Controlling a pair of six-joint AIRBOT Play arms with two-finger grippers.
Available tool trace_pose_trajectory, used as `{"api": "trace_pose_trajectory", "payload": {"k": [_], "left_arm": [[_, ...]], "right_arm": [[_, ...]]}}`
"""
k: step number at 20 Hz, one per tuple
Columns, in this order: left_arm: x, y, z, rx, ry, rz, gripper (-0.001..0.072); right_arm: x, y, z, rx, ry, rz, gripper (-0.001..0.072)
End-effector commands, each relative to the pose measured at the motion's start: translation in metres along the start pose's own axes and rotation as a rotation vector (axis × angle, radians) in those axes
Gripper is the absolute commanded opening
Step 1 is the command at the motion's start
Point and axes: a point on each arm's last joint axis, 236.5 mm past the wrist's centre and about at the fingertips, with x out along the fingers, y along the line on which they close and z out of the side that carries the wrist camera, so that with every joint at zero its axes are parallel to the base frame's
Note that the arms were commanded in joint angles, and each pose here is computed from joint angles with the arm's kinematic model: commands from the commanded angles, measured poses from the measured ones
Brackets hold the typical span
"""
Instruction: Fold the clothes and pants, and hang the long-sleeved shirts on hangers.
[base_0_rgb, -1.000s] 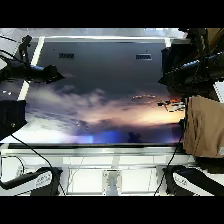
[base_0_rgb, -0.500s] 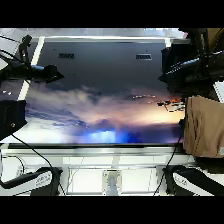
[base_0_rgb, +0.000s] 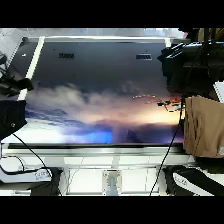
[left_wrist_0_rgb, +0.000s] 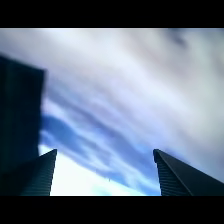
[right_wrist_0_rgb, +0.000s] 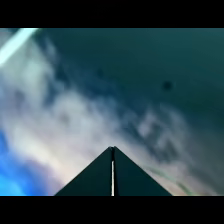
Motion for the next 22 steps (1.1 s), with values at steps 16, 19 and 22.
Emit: {"api": "trace_pose_trajectory", "payload": {"k": [16,19,22], "left_arm": [[0.108,0.115,-0.039,-0.071,0.173,0.246,0.0161],[0.103,0.111,-0.046,-0.012,0.212,0.241,0.0035],[0.072,0.086,-0.036,0.1,0.208,0.22,0.0034]], "right_arm": [[-0.001,0.009,0.018,0.026,-0.077,0.039,0.0033],[-0.001,0.009,0.019,0.026,-0.079,0.038,0.0032],[-0.016,-0.004,0.03,-0.025,-0.097,-0.042,0.0027]]}}
